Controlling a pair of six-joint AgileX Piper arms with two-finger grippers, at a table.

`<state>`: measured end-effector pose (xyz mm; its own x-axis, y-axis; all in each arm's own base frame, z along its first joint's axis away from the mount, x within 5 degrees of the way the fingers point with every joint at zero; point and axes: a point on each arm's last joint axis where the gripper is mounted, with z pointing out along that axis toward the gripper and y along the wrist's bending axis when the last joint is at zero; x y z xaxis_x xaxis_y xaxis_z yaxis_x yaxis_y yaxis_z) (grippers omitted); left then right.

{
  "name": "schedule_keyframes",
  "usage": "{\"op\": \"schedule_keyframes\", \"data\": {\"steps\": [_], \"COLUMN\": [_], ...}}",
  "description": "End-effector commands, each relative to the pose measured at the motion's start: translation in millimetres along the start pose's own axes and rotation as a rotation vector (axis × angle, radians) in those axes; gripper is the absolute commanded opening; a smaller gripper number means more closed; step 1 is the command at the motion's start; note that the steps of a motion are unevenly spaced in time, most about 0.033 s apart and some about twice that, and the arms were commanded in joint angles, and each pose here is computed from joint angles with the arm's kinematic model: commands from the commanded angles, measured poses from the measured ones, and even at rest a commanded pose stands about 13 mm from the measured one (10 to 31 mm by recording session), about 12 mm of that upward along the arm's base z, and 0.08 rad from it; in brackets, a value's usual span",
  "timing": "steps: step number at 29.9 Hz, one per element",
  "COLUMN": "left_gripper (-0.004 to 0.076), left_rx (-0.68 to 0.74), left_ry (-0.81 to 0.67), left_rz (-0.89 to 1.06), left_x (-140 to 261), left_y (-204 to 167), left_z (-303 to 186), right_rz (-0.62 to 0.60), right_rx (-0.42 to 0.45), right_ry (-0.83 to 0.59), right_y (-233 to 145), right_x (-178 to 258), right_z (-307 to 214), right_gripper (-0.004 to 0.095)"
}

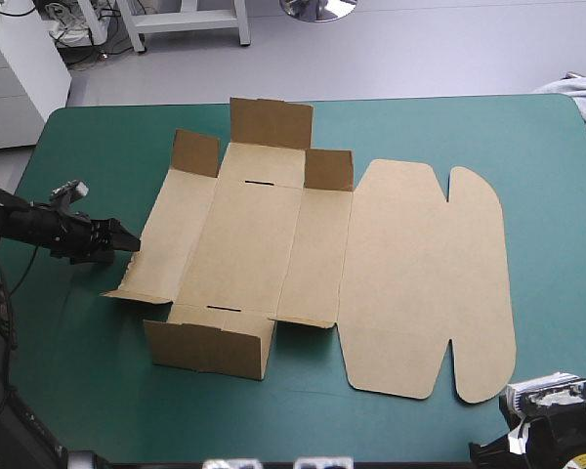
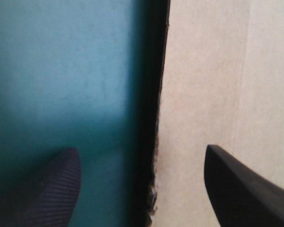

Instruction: Fold the box

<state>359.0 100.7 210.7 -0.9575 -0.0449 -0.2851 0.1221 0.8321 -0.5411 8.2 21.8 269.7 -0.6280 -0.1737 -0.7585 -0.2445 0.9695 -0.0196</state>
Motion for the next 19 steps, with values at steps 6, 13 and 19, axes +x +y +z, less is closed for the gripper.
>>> {"op": "schedule_keyframes", "data": {"steps": [6,13,19], "left_gripper": [0.0526,0.0526,0.0526], "left_rx": [0.128,0.143,0.177], "left_ry": [-0.047,-0.027,0.048], "left_rz": [0.034,0.040,0.072], "left_x": [-7.3,-9.6,-12.9], "left_y": [-24.0,-31.7,-48.8], "left_z": [-14.1,-5.6,22.8], "right_rz": [0.004,0.004,0.005], "right_rx": [0.007,0.008,0.008], "right_ry": [-0.064,-0.066,-0.064], "right_y": [-0.7,-0.8,-0.8], "right_x": [-9.9,-10.1,-9.8], "right_z": [-3.6,-3.6,-3.2], "right_gripper": [-0.0017,-0.0017,-0.0017]}}
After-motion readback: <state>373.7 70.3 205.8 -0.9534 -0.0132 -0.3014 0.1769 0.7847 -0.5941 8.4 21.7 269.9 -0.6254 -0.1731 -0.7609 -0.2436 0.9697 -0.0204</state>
